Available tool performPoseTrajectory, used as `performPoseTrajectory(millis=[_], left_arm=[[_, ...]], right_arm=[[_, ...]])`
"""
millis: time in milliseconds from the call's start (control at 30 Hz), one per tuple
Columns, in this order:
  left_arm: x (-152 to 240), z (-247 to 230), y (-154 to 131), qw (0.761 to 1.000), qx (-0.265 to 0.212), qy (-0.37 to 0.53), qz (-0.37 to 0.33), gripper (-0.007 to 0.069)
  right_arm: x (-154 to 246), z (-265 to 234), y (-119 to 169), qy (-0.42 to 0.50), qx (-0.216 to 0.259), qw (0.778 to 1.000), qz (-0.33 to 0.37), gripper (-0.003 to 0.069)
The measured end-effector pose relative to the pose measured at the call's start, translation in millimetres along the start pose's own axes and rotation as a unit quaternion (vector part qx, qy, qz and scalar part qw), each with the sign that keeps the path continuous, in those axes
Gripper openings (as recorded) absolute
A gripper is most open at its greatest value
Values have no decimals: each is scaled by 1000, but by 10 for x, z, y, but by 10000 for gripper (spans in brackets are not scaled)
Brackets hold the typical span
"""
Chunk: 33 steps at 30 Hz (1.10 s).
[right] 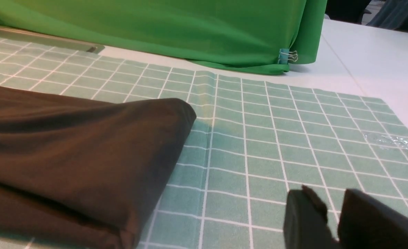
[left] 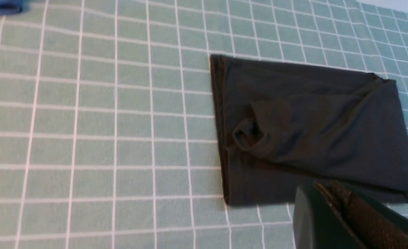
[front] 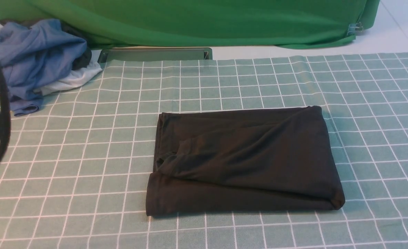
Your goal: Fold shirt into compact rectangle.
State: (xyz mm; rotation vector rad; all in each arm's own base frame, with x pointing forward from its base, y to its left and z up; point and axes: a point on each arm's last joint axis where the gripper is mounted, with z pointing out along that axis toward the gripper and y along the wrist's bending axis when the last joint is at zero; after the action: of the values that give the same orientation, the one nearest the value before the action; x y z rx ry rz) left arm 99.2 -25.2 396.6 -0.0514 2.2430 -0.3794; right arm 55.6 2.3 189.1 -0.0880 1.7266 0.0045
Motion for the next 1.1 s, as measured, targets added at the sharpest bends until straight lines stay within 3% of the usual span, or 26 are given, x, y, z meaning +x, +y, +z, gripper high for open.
performPoseTrajectory(millis=[167,333,533,1100], left_arm=[[666,86,173,999,5,-42,-22,16],[1001,189,290,994,11,-110,-19,16],[939,150,302,978,22,-209,-16,16],[907,135,312,974,14,-228,-1,16]], right_arm=[[0,0,0,0,0,999,-44,200],[1,0,0,0,0,999,-40,207],[1,0,0,0,0,999,-40,217],[1,0,0,0,0,999,-40,232]])
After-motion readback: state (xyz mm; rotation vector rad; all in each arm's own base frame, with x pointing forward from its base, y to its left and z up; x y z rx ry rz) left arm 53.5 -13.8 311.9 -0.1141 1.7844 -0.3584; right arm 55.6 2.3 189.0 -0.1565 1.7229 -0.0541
